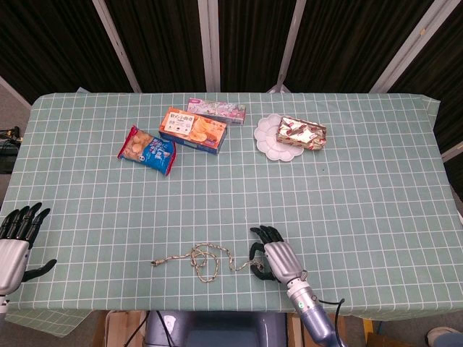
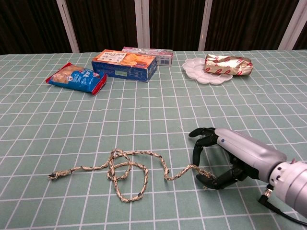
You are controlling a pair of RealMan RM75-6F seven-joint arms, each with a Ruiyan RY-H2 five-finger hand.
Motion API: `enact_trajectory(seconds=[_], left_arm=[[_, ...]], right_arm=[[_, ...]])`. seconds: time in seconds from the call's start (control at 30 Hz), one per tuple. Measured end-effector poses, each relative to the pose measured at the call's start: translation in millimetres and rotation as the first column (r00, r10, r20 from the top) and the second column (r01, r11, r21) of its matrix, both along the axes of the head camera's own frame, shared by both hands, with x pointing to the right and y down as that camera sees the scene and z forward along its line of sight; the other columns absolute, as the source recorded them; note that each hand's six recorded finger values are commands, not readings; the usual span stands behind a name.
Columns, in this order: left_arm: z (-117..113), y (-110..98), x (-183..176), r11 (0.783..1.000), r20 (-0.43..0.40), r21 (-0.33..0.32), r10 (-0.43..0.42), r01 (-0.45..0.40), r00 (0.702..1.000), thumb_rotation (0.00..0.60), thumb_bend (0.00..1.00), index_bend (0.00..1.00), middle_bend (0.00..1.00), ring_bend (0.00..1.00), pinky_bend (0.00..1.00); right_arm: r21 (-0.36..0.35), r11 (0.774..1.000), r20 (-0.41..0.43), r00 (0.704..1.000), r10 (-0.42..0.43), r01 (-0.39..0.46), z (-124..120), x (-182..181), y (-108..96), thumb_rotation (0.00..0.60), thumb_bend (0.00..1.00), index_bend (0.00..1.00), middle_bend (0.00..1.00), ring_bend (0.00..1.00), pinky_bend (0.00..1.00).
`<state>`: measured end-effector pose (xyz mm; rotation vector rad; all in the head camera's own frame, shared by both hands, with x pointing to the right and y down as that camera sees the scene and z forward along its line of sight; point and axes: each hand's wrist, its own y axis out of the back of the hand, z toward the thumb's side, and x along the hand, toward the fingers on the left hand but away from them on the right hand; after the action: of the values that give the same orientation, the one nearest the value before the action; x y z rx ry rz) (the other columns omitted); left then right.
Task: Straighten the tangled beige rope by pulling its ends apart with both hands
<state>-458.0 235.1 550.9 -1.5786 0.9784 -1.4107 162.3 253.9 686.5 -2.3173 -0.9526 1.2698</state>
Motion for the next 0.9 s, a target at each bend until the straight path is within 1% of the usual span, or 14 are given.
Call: enact_trajectory(seconds=[0.27, 0.73, 0.9], left_arm=[[-0.1, 0.0, 0.4, 1.0, -0.001, 0.0, 0.0, 0.0, 1.0, 0.6, 0.03, 0.0, 0.0, 0.0, 0.0], [-0.7, -0.2, 1.0, 1.0, -0.003, 0.003, 0.001, -0.001, 1.0, 0.6, 0.03, 0.0, 0.0, 0.0, 0.0], [-1.0, 0.0, 1.0, 1.0, -0.003, 0.003, 0.003, -0.003, 1.0, 0.6, 0.03, 0.0, 0.0, 0.0, 0.0]], right_arm=[[-0.007, 1.0, -0.013, 1.0, 0.001, -0.001, 1.9, 2.7, 1.0, 0.6, 0.41, 0.55, 0.15, 0.0, 0.0], [-0.01, 1.0, -0.026, 1.0, 0.004, -0.004, 1.6, 5.7, 2.0, 0.6, 0.41, 0.55, 0.16, 0.0, 0.0], [-0.008, 1.0, -0.03, 1.0, 0.005, -0.005, 0.0, 7.5, 1.5, 0.6, 0.49, 0.55, 0.17, 0.0, 0.0]])
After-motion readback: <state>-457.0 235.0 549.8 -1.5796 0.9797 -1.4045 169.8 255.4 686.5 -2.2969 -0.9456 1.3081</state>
